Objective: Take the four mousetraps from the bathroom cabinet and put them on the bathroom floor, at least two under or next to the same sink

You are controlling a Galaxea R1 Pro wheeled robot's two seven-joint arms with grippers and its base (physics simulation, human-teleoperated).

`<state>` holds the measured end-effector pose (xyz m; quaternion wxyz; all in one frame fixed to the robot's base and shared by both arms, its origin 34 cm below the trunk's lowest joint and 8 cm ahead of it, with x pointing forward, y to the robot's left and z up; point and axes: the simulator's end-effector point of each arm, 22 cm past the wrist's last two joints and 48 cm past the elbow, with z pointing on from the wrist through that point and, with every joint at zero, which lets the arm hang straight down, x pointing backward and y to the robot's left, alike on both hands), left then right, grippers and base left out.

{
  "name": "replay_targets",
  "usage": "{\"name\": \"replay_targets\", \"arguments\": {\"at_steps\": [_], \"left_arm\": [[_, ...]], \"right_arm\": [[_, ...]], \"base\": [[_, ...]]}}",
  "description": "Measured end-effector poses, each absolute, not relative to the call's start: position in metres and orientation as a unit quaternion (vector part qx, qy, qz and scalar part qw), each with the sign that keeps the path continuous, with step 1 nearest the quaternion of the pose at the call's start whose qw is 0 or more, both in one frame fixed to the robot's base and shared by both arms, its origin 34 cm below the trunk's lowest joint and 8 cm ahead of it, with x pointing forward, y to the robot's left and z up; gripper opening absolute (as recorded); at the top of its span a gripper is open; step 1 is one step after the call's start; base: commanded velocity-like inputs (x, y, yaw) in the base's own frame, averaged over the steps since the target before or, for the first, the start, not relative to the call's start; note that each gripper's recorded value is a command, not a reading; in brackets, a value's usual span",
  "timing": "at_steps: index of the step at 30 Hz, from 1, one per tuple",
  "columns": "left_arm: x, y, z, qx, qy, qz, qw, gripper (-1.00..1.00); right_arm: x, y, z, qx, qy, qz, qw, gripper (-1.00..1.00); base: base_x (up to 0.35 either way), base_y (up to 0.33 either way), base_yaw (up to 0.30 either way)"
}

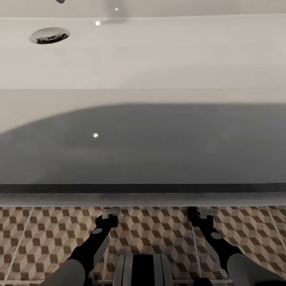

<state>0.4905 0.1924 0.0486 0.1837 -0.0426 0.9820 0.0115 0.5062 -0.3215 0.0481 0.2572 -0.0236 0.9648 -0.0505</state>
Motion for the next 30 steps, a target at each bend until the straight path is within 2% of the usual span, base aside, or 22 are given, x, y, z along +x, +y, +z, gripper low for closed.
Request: {"name": "replay_targets", "arguments": {"at_steps": [30], "left_arm": [[0.525,0.194,0.057,-0.041,0.977,0.013,0.208,-1.0]], "right_arm": [[0.528,-0.321,0.053,-0.019,0.961,-0.05,0.27,-1.0]], "base": [[0.0,0.0,0.0]]}}
